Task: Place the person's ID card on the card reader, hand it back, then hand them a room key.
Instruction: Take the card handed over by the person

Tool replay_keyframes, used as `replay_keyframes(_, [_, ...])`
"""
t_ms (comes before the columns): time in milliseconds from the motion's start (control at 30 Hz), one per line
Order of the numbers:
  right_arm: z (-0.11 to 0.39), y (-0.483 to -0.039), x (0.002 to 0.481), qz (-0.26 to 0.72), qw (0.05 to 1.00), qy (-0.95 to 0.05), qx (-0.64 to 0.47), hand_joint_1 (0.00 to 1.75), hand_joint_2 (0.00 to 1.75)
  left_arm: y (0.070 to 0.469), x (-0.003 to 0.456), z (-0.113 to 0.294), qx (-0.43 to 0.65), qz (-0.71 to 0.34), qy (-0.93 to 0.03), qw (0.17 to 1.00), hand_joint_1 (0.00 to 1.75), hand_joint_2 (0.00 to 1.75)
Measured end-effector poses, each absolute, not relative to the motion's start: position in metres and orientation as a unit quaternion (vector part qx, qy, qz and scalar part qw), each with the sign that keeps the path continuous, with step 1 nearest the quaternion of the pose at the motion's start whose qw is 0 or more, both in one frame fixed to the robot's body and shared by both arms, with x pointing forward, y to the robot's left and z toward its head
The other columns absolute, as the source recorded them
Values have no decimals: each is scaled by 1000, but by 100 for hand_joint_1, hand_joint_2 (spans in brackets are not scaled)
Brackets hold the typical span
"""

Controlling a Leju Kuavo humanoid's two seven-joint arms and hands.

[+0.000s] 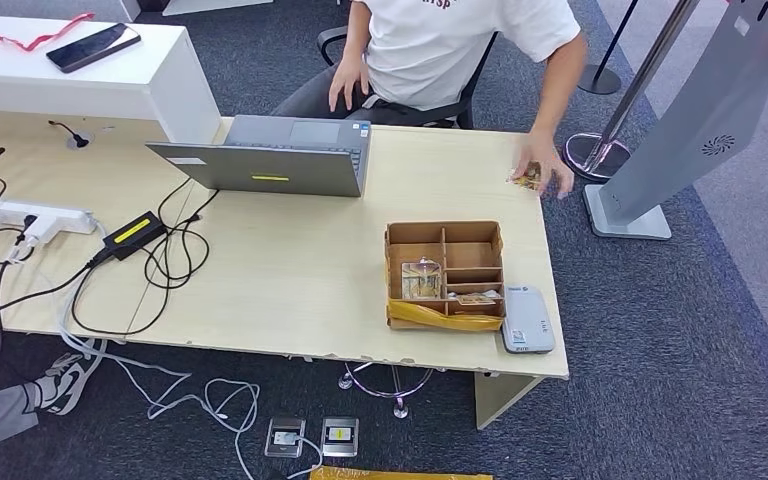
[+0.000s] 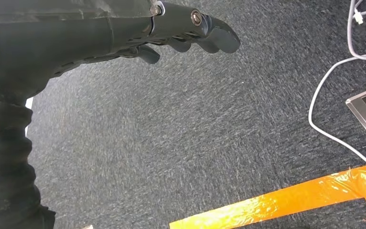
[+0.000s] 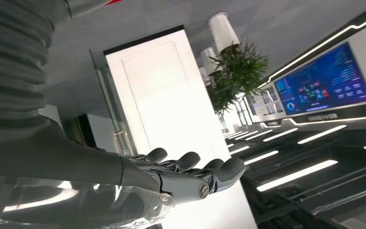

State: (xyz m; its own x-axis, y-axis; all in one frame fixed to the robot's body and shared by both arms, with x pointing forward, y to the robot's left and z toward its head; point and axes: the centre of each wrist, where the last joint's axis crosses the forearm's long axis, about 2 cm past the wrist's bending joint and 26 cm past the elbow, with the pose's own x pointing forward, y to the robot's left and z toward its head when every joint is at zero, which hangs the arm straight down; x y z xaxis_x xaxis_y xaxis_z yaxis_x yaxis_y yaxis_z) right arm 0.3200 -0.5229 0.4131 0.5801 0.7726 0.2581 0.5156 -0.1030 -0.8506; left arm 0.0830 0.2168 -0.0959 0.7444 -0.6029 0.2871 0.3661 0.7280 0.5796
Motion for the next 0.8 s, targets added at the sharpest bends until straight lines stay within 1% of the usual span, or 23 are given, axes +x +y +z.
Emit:
replay_keyframes(267, [412,-494,339,161,484,-477,-715,0,175,216,82,-96,251,-268,-233,901,0,175])
replay_keyframes(567, [398,-454,359,217,459,-508,-696,0,175,216,82,-96,250,-268,-233,901,0,175])
replay_keyframes(800, [383,-414,372,281,423,-518,-689,0,175,216,82,-96,250,-267,-233,901,0,175])
